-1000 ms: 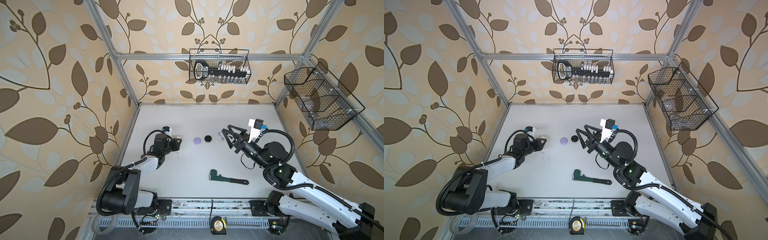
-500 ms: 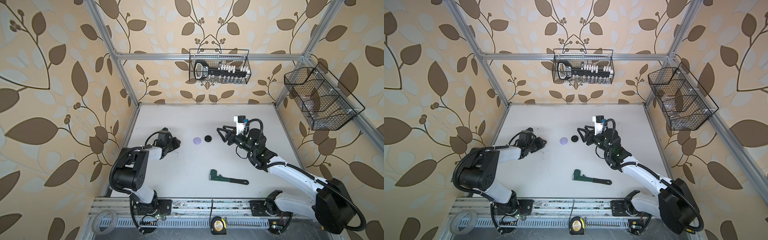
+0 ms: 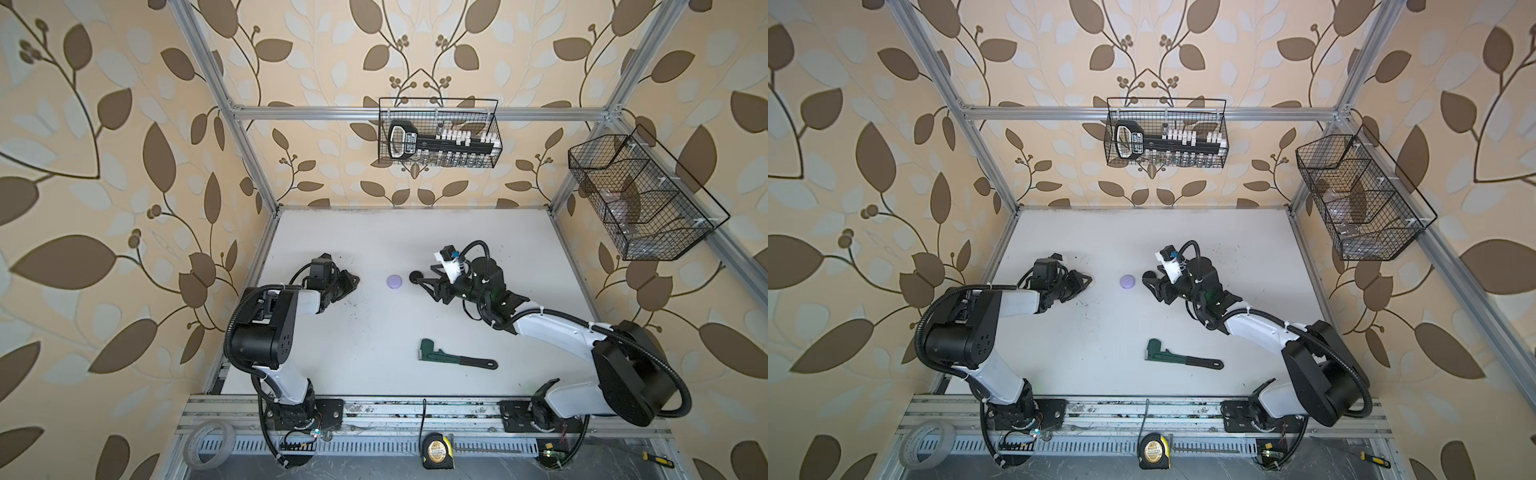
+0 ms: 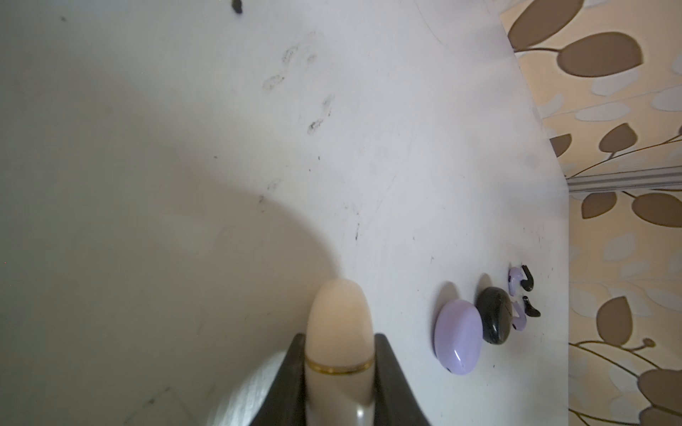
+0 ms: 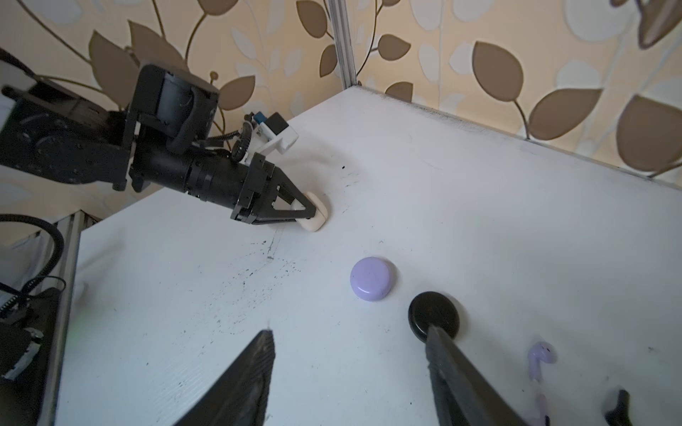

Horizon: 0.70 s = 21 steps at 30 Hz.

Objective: Insert the wireless bluetooth earbuds into the charging case
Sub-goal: 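Set the cream case down with the left gripper while the right reaches the lilac case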

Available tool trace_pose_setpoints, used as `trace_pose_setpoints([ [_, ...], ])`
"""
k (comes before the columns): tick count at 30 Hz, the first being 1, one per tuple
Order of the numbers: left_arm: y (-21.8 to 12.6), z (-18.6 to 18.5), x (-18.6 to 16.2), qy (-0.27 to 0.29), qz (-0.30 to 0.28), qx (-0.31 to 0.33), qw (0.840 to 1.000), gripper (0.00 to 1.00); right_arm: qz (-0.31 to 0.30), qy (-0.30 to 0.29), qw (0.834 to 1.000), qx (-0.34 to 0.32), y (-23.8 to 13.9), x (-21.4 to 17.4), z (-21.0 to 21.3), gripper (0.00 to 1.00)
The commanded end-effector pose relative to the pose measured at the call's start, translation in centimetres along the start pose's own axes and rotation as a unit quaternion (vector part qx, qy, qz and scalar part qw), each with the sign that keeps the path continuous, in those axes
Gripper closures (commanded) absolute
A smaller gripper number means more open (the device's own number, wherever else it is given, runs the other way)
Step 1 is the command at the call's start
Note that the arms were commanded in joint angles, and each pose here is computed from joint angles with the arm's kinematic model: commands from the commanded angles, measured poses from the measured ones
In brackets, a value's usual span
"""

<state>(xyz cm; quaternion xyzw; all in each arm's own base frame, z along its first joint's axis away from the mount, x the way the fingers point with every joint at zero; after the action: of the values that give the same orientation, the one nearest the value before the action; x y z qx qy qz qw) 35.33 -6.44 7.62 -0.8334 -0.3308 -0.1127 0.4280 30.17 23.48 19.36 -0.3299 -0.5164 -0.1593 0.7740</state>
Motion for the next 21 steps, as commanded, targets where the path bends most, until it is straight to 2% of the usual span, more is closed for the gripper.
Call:
trace_pose_setpoints([
  [1,0.0,1.4,-1.0,-0.020,0.031,0.039,0.999,0.53,0.027,-0.039,0.999,0.005,1.5,0.0,0.2,0.33],
  [5,-0.5,1.4,-0.9,-0.018,0.028,0.052,0.998,0.39,0.081,-0.033,0.996,-0.008,4.1,-1.7,-0.2,0.33],
  [8,-1.3,1.4,-0.7,-0.013,0.012,0.066,0.998,0.29,0.135,-0.050,0.989,-0.036,6.5,-3.0,-0.1,0.32],
  [10,-2.2,1.0,-0.2,-0.003,0.001,0.073,0.997,0.21,0.164,-0.065,0.983,-0.051,8.1,-3.7,0.3,0.32],
  [15,-4.9,0.2,0.8,0.033,-0.027,0.107,0.993,0.07,0.218,-0.070,0.971,-0.074,11.1,-4.9,0.3,0.29],
  [18,-7.6,0.6,1.1,0.051,-0.066,0.153,0.985,0.02,0.231,-0.066,0.967,-0.087,12.2,-5.1,0.1,0.27],
  [21,-9.5,1.0,0.8,0.060,-0.101,0.179,0.977,0.01,0.246,-0.059,0.963,-0.093,13.1,-5.4,-0.4,0.26],
])
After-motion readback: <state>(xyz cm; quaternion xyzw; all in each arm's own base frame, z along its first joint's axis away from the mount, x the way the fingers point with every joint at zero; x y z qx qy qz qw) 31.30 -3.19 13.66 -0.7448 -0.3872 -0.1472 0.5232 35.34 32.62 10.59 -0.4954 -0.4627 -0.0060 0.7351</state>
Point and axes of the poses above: each gripper's point midway between its finger pads, its own y axis out along the fingers, its own z axis along the line the jaws close on, x = y × z, the point moved 6 cm from there along -y, back along the fingers, and after that the axes turned 8 degrees about y, right-handed, at the moved point
